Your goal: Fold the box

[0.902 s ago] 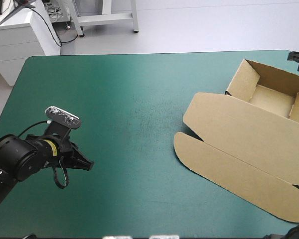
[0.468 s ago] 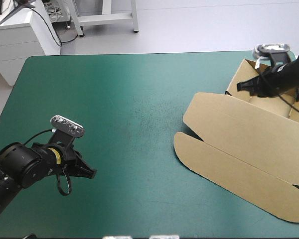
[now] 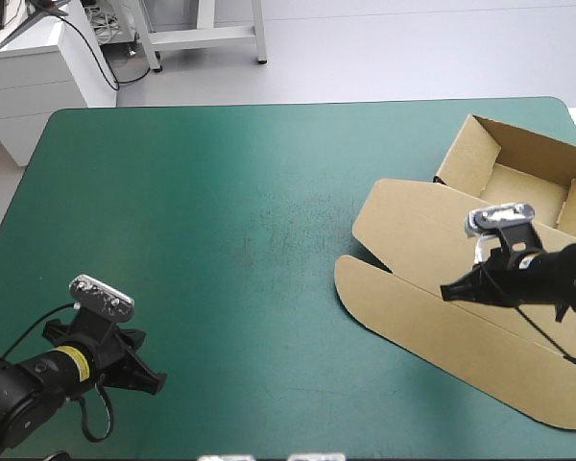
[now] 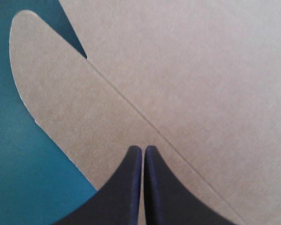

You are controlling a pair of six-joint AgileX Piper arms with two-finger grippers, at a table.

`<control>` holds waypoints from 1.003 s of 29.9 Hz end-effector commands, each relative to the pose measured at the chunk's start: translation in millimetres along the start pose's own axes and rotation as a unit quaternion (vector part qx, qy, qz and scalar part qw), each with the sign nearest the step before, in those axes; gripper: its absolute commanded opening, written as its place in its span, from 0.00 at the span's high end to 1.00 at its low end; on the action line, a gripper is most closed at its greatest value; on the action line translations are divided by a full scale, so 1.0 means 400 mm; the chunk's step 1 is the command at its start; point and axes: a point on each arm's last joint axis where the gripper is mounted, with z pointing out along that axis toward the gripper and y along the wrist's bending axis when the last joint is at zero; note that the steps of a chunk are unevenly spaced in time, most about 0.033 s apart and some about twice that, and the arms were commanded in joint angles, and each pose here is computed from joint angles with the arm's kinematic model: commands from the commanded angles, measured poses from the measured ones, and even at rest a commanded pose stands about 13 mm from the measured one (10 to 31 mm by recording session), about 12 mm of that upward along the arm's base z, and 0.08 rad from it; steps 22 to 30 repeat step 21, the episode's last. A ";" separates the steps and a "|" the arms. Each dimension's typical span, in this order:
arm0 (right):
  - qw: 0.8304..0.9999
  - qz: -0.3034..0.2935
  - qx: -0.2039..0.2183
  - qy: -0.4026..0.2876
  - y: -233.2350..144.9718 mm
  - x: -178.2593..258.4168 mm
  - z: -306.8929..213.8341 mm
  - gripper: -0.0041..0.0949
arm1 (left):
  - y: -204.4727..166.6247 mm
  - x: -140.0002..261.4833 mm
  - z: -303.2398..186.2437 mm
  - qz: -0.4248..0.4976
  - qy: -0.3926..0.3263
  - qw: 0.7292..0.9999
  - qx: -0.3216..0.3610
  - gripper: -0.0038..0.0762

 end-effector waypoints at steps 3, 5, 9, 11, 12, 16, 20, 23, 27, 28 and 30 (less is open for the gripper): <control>0.999 0.007 0.000 -0.045 0.020 0.095 0.009 0.96 | -0.010 0.035 -0.003 -0.020 -0.048 0.998 0.027 0.96; 0.999 0.010 0.000 -0.038 0.024 0.133 0.020 0.96 | -0.016 0.055 0.004 -0.030 -0.054 0.997 0.041 0.96; 0.999 0.013 -0.003 -0.032 0.033 0.189 0.030 0.96 | -0.018 0.091 0.028 -0.029 -0.041 0.998 0.041 0.96; 0.999 0.012 -0.001 -0.039 0.036 0.205 0.028 0.96 | -0.019 0.094 0.036 -0.029 -0.045 0.998 0.042 0.96; 0.999 0.012 0.000 -0.045 0.037 0.210 0.026 0.96 | -0.020 0.093 0.036 -0.029 -0.047 0.998 0.042 0.96; 0.998 0.018 -0.005 -0.052 0.043 0.231 0.030 0.96 | -0.020 0.094 0.036 -0.029 -0.046 0.998 0.042 0.96; 0.998 0.033 -0.008 -0.048 0.043 0.246 0.043 0.96 | -0.020 0.094 0.036 -0.029 -0.046 0.998 0.042 0.96; 0.998 0.033 -0.008 -0.048 0.043 0.246 0.043 0.96 | -0.020 0.094 0.036 -0.029 -0.046 0.998 0.042 0.96; 0.998 0.033 -0.008 -0.048 0.043 0.246 0.043 0.96 | -0.020 0.094 0.036 -0.029 -0.046 0.998 0.042 0.96; 0.998 0.033 -0.008 -0.048 0.043 0.246 0.043 0.96 | -0.020 0.094 0.036 -0.029 -0.046 0.998 0.042 0.96; 0.998 0.033 -0.008 -0.048 0.043 0.246 0.043 0.96 | -0.020 0.094 0.036 -0.029 -0.046 0.998 0.042 0.96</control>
